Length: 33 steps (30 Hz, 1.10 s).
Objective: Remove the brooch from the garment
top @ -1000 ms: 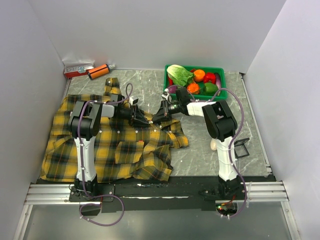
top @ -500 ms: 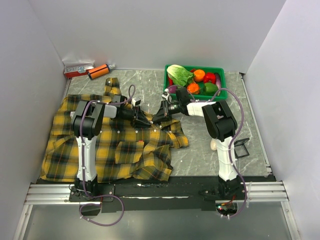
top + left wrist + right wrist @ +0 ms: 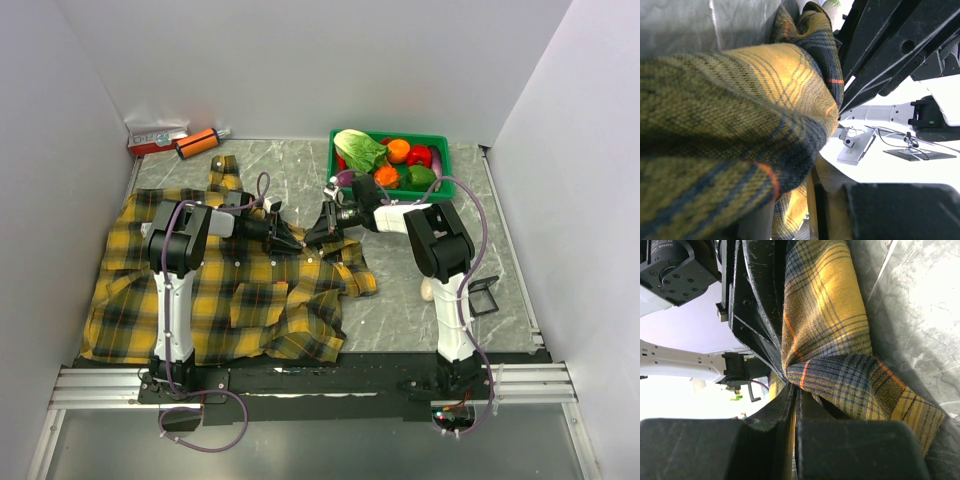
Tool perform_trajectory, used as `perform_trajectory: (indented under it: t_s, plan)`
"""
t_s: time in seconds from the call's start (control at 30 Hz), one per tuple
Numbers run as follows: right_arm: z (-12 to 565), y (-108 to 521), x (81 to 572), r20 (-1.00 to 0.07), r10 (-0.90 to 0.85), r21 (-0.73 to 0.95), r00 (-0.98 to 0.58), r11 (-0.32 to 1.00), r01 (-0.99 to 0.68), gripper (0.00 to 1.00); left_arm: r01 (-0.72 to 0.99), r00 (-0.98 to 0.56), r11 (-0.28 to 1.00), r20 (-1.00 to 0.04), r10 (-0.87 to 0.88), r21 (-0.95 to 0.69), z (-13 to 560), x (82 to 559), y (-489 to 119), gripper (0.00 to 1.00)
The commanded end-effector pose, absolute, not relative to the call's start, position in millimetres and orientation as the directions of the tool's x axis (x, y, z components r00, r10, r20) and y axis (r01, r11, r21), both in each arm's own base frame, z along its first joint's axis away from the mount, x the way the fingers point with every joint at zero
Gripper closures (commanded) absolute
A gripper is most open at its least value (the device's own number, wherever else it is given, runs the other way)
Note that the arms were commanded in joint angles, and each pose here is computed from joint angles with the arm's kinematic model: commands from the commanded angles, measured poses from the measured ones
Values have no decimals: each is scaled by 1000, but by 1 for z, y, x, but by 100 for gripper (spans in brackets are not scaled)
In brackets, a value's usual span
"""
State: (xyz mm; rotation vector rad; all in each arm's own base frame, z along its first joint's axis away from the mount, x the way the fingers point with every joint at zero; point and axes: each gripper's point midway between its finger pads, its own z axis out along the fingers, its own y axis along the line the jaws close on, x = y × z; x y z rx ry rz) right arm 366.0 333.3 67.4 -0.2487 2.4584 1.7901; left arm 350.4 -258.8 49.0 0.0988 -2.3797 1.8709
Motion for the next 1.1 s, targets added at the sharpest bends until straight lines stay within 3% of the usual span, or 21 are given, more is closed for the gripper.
perform_trajectory:
  t_s: [0.0, 0.33, 0.5, 0.7, 0.73, 0.8, 0.83, 0.93, 1.03, 1.07]
  plan:
    - [124, 352, 354, -298, -156, 932, -942, 166, -323, 96, -181, -983, 330, 174, -49, -927, 19, 357, -261, 70]
    - [123, 362, 335, -359, -238, 890, -902, 202, -408, 100, -257, -966, 412, 249, -74, -874, -4, 351, -269, 72]
    - [133, 363, 331, -390, -243, 870, -888, 219, -442, 100, -314, -947, 519, 298, -118, -795, -36, 344, -264, 74]
    - [133, 356, 312, -411, -305, 819, -859, 291, -495, 100, -304, -950, 591, 283, -132, -747, -55, 342, -257, 77]
    - [127, 349, 304, -361, -328, 809, -873, 356, -468, 100, -295, -953, 572, 280, -116, -765, -51, 343, -260, 76]
    - [124, 347, 297, -396, -399, 756, -827, 369, -540, 100, -258, -964, 516, 252, -82, -817, -36, 352, -271, 70]
    - [129, 348, 299, -408, -404, 745, -819, 372, -554, 100, -216, -974, 461, 225, -36, -861, -18, 355, -277, 61]
    - [134, 339, 313, -407, -390, 730, -826, 404, -551, 100, -4, -999, 436, 27, 45, -900, 22, 371, -281, 48]
    - [145, 328, 326, -427, -355, 733, -832, 403, -548, 100, 100, -994, 389, -75, 79, -916, 57, 369, -273, 36]
    - [145, 326, 327, -421, -353, 737, -836, 403, -542, 100, 90, -994, 358, -60, 95, -929, 67, 360, -269, 34]
